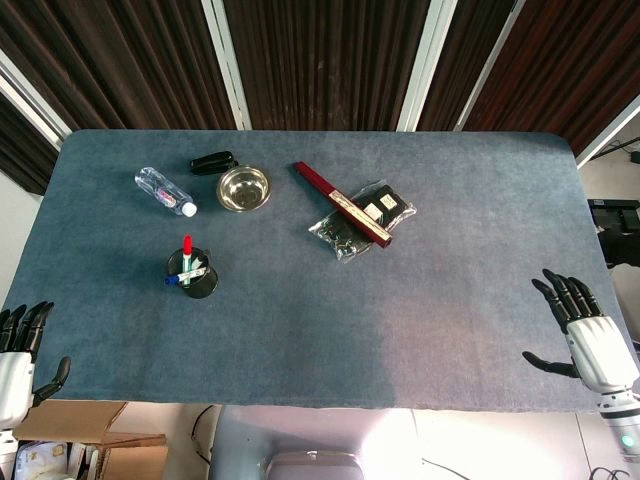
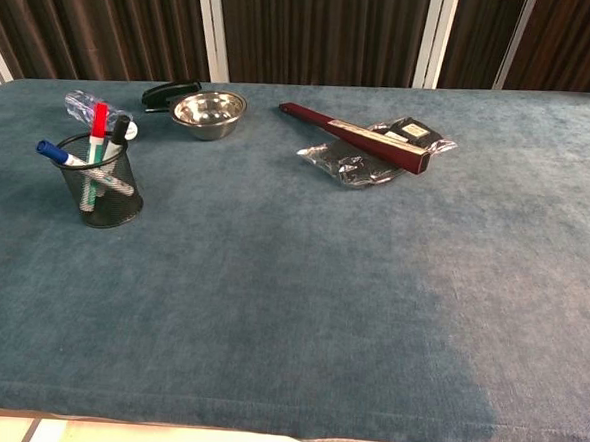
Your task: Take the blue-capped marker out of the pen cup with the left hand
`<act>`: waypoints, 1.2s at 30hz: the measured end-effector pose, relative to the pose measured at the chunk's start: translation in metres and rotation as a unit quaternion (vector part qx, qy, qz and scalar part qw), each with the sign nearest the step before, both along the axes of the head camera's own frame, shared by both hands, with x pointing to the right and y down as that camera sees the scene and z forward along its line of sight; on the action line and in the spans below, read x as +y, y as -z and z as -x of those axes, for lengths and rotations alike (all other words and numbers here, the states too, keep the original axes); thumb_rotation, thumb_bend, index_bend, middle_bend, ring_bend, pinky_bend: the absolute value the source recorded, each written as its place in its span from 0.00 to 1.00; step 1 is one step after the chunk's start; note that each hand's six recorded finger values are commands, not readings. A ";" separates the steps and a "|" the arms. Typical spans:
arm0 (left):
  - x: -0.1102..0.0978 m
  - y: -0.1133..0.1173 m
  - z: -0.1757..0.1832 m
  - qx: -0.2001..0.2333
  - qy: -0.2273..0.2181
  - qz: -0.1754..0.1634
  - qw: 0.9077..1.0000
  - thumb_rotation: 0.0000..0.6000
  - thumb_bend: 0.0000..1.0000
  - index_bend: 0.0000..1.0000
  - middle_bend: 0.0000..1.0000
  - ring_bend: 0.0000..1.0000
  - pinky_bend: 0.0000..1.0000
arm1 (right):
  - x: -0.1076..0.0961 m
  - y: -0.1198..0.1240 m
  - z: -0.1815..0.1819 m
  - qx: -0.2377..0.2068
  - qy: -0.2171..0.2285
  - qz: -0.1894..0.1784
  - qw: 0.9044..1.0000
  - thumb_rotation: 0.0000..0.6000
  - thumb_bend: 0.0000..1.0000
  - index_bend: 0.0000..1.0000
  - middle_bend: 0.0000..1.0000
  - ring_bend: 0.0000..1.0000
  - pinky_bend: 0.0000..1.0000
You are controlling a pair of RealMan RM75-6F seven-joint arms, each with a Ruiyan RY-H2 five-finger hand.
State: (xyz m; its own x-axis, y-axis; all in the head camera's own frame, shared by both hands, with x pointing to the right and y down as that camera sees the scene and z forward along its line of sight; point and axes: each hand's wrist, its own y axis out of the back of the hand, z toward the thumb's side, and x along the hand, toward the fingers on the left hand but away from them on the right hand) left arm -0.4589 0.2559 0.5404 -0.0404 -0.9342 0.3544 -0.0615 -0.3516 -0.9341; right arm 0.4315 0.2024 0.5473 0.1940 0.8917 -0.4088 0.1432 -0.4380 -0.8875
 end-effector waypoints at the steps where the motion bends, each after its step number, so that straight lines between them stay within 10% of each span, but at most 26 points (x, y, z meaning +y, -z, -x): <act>1: 0.000 0.000 0.000 0.001 -0.001 -0.001 1.000 1.00 0.37 0.08 0.10 0.05 0.03 | 0.000 0.000 0.001 0.000 0.002 0.000 1.000 1.00 0.15 0.00 0.03 0.00 0.04; 9: -0.010 -0.005 -0.009 0.009 -0.014 0.002 1.000 1.00 0.37 0.12 0.13 0.07 0.04 | 0.000 0.003 0.000 -0.001 -0.003 -0.005 1.000 1.00 0.15 0.00 0.03 0.00 0.04; 24: -0.096 -0.066 -0.119 0.041 -0.162 0.041 0.985 1.00 0.41 0.23 0.24 0.18 0.14 | -0.006 0.002 0.005 -0.007 0.007 -0.005 1.000 1.00 0.15 0.00 0.03 0.00 0.04; 36: -0.115 -0.116 -0.143 -0.020 -0.144 0.032 0.989 1.00 0.40 0.35 0.34 0.33 0.21 | -0.004 0.003 -0.002 -0.006 -0.001 -0.006 1.000 1.00 0.15 0.00 0.02 0.00 0.04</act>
State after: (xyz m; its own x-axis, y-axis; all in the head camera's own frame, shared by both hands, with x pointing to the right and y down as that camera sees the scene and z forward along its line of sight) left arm -0.3157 0.1410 0.6568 0.2093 -0.8849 0.4160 0.0863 -0.4071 -0.9093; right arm 0.4339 0.1985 0.5441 0.1966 0.8972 -0.3955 0.1557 -0.4269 -0.8908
